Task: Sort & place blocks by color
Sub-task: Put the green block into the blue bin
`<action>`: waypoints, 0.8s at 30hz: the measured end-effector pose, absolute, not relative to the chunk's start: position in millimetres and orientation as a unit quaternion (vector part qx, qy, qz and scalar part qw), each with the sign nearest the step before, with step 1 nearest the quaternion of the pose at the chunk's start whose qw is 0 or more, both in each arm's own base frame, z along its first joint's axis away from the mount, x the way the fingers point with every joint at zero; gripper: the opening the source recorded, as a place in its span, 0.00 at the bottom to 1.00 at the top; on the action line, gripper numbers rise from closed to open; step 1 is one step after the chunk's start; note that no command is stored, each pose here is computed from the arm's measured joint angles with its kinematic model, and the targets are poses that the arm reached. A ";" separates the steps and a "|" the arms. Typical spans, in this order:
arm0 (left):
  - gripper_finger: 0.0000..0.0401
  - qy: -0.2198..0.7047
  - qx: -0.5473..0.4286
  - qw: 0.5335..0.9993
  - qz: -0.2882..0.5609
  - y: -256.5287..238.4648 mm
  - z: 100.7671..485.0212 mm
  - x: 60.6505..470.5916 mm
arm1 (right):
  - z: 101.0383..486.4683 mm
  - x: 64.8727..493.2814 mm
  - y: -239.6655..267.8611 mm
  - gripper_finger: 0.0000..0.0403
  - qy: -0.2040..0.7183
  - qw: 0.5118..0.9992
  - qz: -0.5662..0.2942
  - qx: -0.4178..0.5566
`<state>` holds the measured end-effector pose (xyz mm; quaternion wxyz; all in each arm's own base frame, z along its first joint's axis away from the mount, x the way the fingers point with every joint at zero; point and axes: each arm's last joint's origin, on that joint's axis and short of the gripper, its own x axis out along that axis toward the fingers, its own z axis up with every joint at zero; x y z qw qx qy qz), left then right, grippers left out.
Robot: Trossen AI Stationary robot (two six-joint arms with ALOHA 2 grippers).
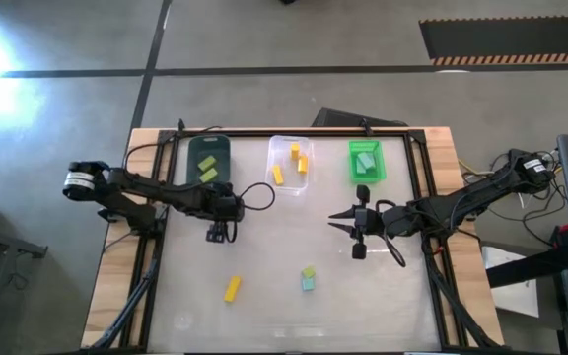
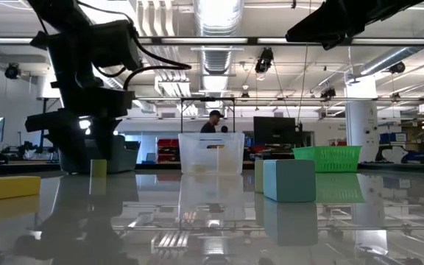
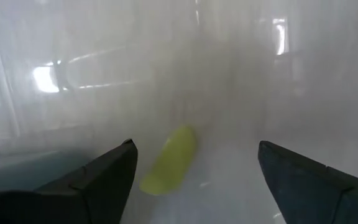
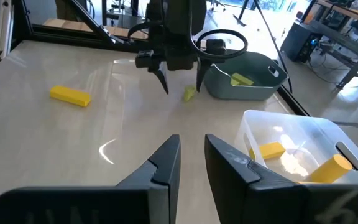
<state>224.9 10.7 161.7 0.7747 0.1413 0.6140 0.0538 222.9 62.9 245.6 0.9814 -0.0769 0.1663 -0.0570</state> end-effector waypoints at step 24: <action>0.23 0.611 0.122 0.778 0.084 18.1 148.2 218.3 | 240.5 221.6 62.4 0.16 0.173 0.981 -0.059 -0.070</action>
